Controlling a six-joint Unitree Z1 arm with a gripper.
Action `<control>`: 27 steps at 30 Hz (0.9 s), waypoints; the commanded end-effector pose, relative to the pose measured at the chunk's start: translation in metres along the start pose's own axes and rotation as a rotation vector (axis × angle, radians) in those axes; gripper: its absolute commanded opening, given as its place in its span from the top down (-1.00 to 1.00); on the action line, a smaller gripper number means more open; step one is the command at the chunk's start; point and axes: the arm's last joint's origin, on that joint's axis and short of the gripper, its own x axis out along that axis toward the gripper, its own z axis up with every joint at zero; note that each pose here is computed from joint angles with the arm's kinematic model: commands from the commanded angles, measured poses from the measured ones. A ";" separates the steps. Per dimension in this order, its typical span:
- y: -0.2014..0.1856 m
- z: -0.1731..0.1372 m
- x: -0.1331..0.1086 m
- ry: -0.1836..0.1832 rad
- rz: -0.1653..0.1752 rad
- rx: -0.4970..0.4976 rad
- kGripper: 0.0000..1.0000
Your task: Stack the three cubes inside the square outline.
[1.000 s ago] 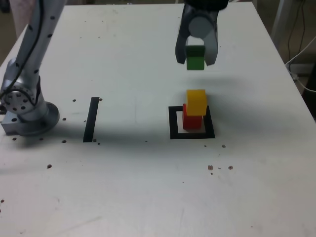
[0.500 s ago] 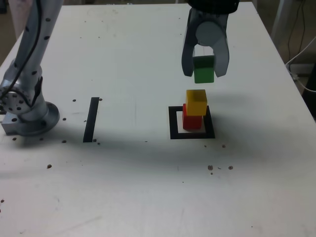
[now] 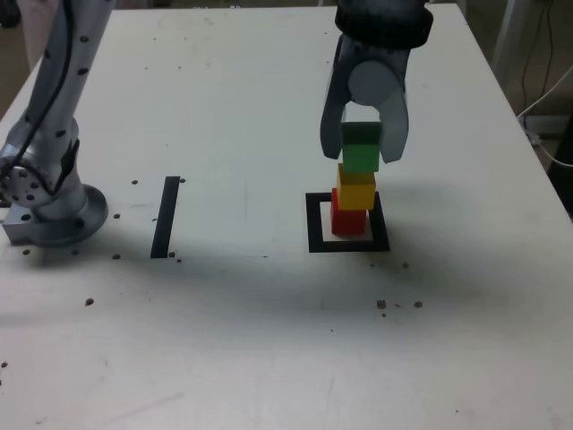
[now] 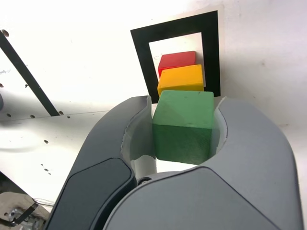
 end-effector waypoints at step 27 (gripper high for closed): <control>-0.001 -0.002 0.011 0.070 -0.008 0.002 -0.95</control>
